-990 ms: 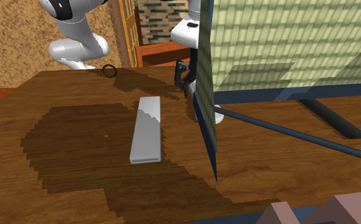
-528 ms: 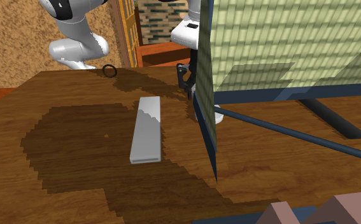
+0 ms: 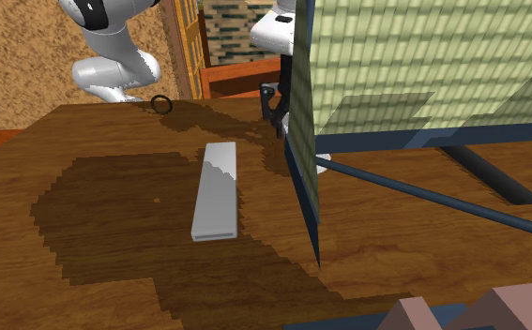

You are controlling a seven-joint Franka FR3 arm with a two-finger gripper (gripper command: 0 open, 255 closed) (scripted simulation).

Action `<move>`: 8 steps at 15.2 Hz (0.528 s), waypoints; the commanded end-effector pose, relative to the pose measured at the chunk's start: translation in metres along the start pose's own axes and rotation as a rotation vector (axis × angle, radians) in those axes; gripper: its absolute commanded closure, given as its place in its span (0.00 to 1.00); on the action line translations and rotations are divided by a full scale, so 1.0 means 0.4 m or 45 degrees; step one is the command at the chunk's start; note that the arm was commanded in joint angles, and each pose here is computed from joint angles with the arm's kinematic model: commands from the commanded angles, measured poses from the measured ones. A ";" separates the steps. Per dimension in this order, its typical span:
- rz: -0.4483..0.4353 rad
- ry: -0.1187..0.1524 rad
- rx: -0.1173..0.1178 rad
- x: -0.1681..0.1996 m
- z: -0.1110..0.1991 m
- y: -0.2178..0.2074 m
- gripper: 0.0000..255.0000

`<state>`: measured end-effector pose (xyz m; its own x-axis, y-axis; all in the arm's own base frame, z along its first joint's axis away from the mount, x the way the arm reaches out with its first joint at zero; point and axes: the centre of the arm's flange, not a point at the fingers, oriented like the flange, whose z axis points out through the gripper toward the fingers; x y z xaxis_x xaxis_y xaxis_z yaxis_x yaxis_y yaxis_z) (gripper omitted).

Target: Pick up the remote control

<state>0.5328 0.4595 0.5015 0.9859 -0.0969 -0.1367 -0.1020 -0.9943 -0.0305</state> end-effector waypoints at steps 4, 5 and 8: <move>0.000 0.000 0.000 -0.007 -0.067 -0.005 1.00; 0.000 0.000 0.000 -0.009 -0.080 -0.005 1.00; 0.000 0.000 0.000 -0.014 -0.119 -0.006 1.00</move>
<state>0.5328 0.4605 0.5430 0.9859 -0.0965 -0.1367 -0.1015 -0.9944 -0.0307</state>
